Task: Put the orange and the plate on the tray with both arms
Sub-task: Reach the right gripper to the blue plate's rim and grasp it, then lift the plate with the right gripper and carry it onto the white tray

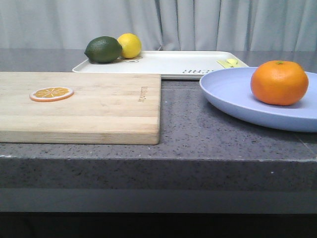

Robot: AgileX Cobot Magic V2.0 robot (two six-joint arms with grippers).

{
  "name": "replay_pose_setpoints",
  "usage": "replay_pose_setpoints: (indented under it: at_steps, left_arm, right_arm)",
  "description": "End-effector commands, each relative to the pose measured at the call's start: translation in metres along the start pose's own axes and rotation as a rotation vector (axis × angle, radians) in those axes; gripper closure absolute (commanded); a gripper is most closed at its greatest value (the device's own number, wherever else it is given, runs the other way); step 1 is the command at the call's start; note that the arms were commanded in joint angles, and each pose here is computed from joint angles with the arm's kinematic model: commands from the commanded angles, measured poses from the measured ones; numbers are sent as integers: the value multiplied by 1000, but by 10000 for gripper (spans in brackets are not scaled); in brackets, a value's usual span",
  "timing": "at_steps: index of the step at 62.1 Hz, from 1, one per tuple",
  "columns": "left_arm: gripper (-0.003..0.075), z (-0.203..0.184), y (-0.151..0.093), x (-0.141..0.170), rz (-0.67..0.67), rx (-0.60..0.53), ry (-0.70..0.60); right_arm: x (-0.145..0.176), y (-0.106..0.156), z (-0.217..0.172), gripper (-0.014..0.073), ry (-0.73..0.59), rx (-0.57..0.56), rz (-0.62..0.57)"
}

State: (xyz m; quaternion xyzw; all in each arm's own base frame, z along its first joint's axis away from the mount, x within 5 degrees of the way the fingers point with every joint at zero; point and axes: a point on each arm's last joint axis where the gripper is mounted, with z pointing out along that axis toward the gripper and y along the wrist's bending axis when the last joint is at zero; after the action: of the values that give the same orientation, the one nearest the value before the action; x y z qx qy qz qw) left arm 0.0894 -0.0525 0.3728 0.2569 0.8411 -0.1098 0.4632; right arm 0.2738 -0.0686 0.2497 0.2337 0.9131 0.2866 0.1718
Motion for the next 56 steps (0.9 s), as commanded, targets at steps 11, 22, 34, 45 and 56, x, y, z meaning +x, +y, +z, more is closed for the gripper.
replay_pose_setpoints:
  at_steps: [11,22,34,45,56]
  left_arm:
    - [50,-5,1,-13,-12,-6,-103]
    - [50,-5,1,-13,-12,-6,-103]
    - [50,-5,1,-13,-12,-6,-103]
    - [50,-5,1,-13,-12,-6,-103]
    - [50,-5,1,-13,-12,-6,-103]
  right_arm:
    - [-4,9,-10,349,-52,-38,-16]
    - [-3,5,-3,349,3,-40,-27]
    - [-3,5,-3,453,2,-33,-36]
    - [-3,4,-3,561,1,-30,-38]
    - [-3,4,-3,658,1,-30,-38]
